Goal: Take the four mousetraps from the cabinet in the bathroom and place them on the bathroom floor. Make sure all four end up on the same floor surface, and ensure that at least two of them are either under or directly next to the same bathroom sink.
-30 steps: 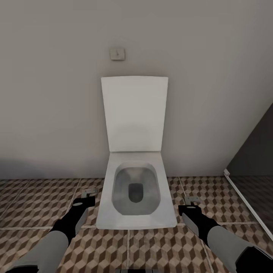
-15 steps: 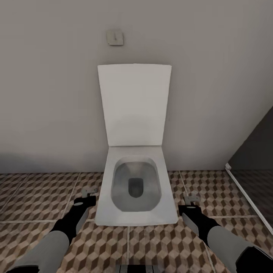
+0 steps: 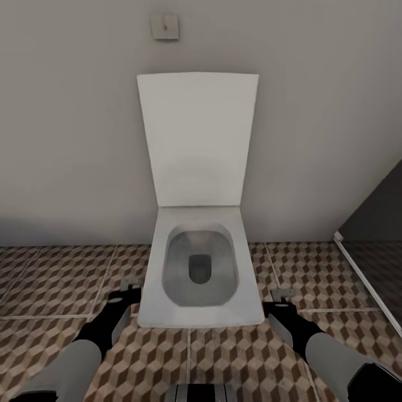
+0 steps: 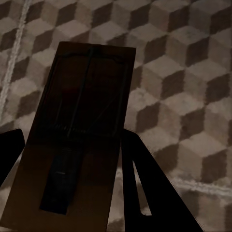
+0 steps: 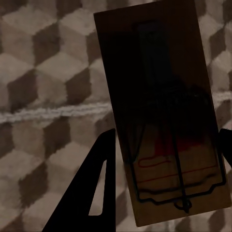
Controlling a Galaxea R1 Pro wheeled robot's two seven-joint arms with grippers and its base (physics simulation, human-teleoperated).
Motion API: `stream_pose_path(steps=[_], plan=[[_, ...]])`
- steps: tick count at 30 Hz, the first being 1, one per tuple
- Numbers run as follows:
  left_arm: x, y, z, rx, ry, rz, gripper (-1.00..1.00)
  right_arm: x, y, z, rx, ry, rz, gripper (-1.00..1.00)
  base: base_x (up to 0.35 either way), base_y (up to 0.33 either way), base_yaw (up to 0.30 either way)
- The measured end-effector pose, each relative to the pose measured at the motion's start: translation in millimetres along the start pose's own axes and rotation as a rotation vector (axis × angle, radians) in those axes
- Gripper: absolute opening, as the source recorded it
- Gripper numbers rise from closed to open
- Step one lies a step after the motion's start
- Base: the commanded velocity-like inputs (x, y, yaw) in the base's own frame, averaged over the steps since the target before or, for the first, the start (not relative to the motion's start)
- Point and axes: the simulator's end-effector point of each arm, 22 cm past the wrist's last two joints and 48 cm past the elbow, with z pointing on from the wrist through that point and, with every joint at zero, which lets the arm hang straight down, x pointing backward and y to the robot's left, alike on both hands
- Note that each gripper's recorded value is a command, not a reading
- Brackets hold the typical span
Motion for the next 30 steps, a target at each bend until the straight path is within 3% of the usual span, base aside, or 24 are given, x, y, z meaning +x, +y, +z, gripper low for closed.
stream_pose_path(steps=[8,30], plan=[[19,0,10.2,-0.003,0.033,0.008,-1.00,14,2,11.1,0.006,0.024,-0.010,-1.00,0.000,0.000,0.000],[72,-1,34.9,-0.008,0.122,0.025,-1.00,-32,1,44.5,0.021,0.008,0.005,-1.00,0.000,0.000,0.000]])
